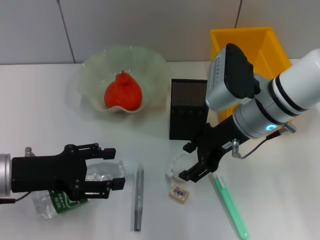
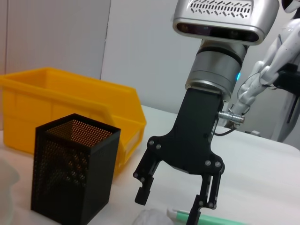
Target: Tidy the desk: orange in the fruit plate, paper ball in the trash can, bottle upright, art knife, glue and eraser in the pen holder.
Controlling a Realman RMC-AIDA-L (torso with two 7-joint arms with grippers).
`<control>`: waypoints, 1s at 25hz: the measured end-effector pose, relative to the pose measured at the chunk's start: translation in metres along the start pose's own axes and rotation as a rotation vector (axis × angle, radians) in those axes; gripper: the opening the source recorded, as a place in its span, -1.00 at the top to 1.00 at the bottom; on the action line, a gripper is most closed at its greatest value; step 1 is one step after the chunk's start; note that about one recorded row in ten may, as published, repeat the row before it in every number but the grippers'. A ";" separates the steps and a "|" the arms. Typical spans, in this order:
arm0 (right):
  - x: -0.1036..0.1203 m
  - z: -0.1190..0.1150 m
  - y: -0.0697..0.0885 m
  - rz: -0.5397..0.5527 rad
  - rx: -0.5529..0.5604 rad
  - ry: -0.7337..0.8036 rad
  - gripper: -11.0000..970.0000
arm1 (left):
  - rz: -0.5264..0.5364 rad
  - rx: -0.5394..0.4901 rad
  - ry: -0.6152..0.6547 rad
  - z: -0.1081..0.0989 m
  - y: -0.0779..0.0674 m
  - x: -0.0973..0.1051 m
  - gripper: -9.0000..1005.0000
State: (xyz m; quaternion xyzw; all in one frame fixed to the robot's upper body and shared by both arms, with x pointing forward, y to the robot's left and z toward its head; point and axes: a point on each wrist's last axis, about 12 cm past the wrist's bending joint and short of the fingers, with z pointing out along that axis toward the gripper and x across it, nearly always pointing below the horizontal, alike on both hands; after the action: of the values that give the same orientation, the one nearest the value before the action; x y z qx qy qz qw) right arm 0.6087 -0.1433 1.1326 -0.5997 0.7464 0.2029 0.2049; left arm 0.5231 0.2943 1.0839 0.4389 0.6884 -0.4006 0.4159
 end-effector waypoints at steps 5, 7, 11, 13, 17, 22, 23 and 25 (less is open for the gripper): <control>0.003 0.006 0.000 -0.010 0.009 0.004 -0.34 | 0.000 -0.006 0.002 -0.003 0.001 -0.001 -0.54; 0.003 0.012 0.001 -0.021 0.012 0.006 -0.33 | -0.002 -0.005 0.001 -0.003 0.001 -0.001 -0.54; 0.003 0.017 0.003 -0.027 0.011 0.001 -0.31 | -0.006 -0.006 0.001 -0.004 0.001 -0.001 -0.54; 0.003 0.018 0.003 -0.028 0.015 0.003 -0.31 | -0.006 -0.006 0.002 -0.004 0.001 -0.001 -0.53; 0.005 0.021 0.003 -0.034 0.019 0.013 -0.29 | -0.006 -0.007 0.003 -0.005 0.001 -0.001 -0.53; 0.003 0.019 0.003 -0.029 0.011 0.003 -0.27 | -0.008 -0.006 0.003 -0.005 0.001 0.000 -0.53; 0.002 0.017 0.004 -0.025 0.001 -0.002 -0.26 | -0.008 -0.006 0.003 -0.005 0.001 0.000 -0.53; -0.001 0.009 0.005 -0.014 -0.016 -0.021 -0.19 | -0.008 -0.006 0.002 -0.005 0.001 0.000 -0.53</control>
State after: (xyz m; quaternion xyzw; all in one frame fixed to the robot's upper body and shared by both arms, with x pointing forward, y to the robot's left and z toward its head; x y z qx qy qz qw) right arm 0.6046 -0.1366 1.1257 -0.6042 0.7386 0.2136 0.2094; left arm 0.5230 0.2994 1.0857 0.4353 0.6919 -0.3997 0.4148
